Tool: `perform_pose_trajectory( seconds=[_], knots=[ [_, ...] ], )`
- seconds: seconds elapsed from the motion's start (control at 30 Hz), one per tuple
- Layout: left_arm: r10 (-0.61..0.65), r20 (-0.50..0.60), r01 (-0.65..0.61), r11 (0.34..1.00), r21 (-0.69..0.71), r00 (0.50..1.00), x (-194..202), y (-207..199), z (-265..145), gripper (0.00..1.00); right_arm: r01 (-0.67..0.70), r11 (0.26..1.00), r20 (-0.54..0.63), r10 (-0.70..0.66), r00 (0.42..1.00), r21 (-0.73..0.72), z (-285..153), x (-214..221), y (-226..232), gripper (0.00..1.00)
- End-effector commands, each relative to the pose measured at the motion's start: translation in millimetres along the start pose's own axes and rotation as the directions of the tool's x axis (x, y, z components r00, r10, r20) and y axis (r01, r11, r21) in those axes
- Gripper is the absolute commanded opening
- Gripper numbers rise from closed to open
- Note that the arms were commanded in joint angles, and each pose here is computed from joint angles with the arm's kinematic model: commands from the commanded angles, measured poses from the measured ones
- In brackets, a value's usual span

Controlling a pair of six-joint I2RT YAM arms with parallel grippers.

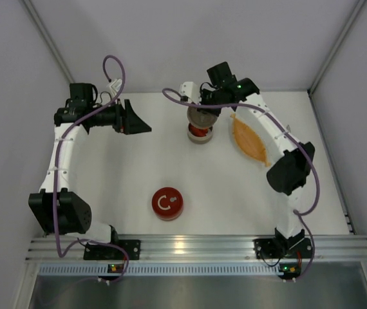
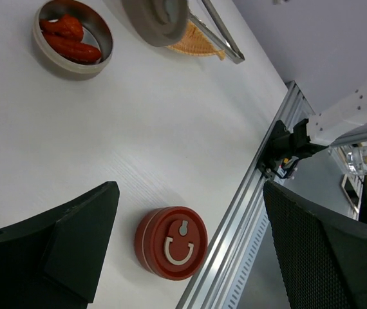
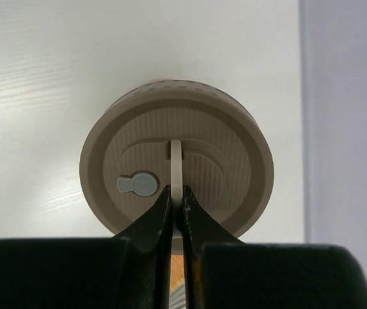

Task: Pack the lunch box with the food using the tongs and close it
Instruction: Close the box lid on the packing box.

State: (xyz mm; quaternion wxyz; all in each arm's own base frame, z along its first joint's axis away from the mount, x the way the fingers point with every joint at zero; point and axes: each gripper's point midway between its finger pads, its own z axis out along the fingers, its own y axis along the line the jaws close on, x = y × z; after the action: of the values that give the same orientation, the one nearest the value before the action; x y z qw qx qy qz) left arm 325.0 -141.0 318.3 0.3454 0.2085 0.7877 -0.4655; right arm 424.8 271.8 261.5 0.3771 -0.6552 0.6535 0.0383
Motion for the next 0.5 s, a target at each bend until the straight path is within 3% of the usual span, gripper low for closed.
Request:
perform_pose_trajectory(
  seconds=[0.0, 0.17, 0.47],
  knots=[
    [0.045, 0.057, -0.048, 0.997, 0.06, 0.997, 4.0, -12.2, -1.5, 0.98, -0.15, 0.987, 0.031, 0.152, 0.988, -0.056, 27.5, 11.2, -5.9, 0.0],
    [0.052, 0.053, -0.055, 0.997, 0.052, 0.997, 17.4, -12.5, -1.9, 0.98, -0.227, 0.971, -0.027, 0.225, 0.974, -0.072, 82.1, 43.2, -9.6, 0.0],
    [0.048, 0.039, -0.051, 0.996, 0.068, 0.998, 34.3, -11.9, -0.2, 0.98, -0.274, 0.962, -0.016, 0.274, 0.962, 0.004, 126.4, 57.2, -29.1, 0.0]
  ],
)
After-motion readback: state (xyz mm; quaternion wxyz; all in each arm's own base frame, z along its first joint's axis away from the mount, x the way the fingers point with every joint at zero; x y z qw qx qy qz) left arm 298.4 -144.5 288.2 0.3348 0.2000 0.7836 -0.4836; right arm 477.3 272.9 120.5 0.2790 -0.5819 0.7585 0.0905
